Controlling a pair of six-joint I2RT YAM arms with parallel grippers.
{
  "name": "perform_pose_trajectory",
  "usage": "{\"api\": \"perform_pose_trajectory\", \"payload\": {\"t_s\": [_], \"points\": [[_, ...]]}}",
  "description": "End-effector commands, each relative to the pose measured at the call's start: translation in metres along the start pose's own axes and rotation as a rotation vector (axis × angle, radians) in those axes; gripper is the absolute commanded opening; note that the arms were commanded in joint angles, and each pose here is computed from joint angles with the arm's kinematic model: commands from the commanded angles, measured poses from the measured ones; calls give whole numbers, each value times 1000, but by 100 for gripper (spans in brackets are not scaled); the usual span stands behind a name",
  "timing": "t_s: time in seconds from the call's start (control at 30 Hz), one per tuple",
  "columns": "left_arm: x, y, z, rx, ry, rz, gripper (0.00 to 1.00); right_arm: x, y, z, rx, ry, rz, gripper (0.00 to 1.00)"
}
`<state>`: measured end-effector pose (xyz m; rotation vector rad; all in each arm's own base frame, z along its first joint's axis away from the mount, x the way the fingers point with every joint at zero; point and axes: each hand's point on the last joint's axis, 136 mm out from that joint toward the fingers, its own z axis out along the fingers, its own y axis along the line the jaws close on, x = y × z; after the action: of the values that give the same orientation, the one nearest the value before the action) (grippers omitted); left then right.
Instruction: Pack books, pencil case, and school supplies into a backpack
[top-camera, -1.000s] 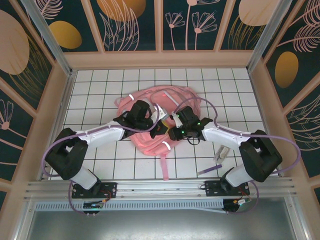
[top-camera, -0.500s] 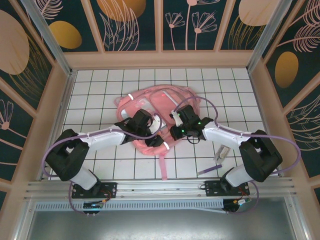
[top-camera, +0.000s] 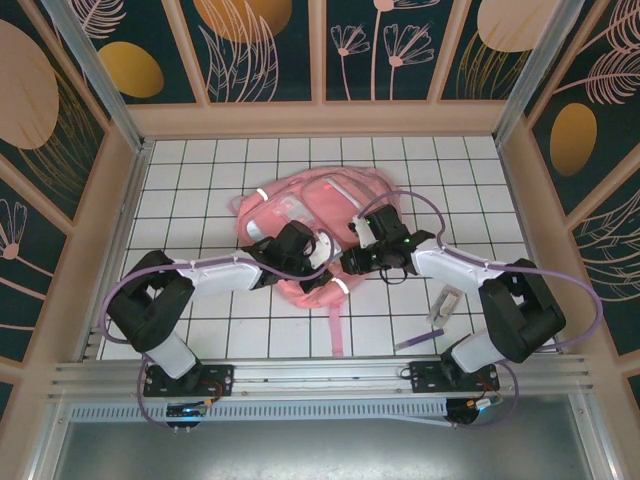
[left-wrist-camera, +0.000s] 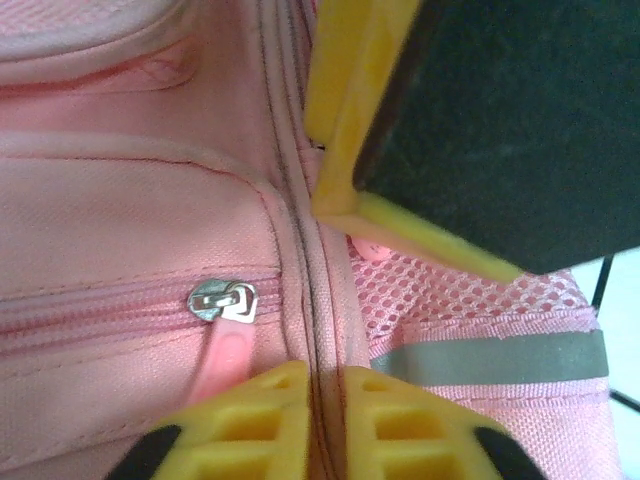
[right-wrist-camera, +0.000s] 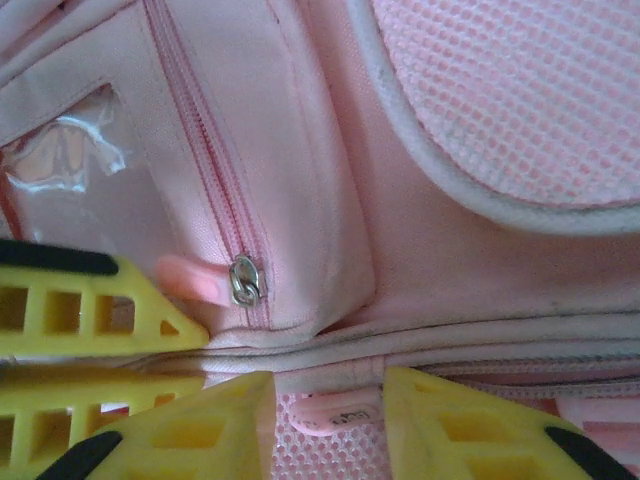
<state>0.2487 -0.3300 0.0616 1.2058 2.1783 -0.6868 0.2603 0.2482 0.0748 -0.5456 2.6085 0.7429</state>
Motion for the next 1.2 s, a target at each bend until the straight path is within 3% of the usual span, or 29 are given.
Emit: {"api": "perform_pose_trajectory", "payload": {"t_s": [0.0,0.47,0.67,0.83,1.17], "points": [[43,-2,11,22,128,-50,0,15,-13,5,79,58,50,38],[-24,-5,-32,127,-113,-86,0,16,-16,2,171,25,16,47],[-22,-2,-33,123,-119,-100,0,12,-17,-7,212,-6,5,47],[-7,11,-29,59,-99,-133,0,21,-24,-6,279,7,-24,41],[4,34,-29,11,-123,-262,0,30,-13,17,295,86,-95,45]]}}
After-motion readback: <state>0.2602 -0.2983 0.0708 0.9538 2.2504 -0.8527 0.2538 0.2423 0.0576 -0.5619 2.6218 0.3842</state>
